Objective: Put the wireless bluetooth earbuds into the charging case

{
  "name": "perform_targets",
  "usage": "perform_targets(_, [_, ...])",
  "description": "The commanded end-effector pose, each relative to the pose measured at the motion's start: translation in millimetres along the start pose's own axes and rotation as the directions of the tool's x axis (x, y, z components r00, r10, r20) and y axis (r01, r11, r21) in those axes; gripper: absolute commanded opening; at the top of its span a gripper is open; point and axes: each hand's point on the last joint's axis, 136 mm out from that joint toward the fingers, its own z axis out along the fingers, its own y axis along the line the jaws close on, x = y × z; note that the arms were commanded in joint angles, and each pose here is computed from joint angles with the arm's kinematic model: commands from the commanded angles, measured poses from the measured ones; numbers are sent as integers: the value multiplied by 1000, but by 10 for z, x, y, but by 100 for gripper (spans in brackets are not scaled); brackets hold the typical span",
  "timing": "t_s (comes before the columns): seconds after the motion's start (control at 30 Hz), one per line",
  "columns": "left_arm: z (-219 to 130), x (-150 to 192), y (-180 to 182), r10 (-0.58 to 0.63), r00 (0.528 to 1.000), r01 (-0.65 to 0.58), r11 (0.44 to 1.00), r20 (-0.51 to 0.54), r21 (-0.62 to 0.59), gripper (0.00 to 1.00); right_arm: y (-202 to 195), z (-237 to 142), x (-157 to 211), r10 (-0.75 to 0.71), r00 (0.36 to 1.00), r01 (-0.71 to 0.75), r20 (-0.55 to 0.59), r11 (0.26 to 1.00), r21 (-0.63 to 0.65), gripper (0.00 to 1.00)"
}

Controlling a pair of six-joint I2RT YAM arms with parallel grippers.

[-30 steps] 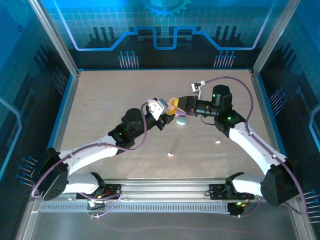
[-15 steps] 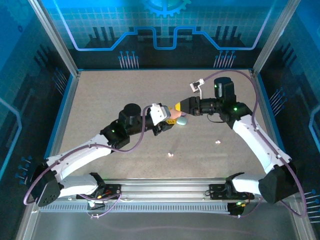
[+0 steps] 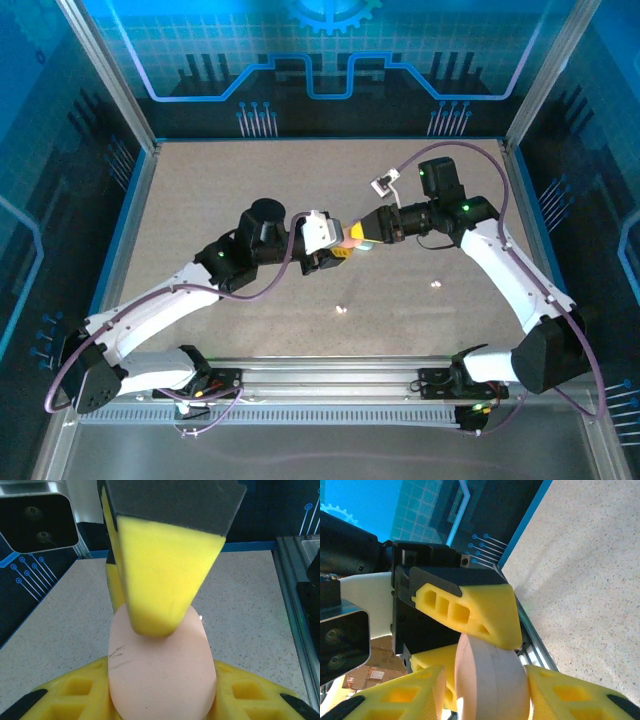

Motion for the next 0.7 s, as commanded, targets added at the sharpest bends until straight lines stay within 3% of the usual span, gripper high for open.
perform_targets(0.0, [-14,-75,22,24,1000,-24,1000,5,17,30,125,-18,79,-7,1000,6,-26,999,-45,44])
perform_targets(0.27, [-19,-98,108,4,999,-3,1000,34,-22,39,79,9,28,14,1000,-15,-12,998,-64,17])
perform_targets(0.43, [-122,-59,239,-73,982,82,996,176,-42,67,159,-46,-121,9,998,-3,54,993,-118,14])
perform_targets(0.67, [-197,-75,271,-87,951,99,995,297,-27,68,204,-81,-298,65,993,-47,98,985,-168,15])
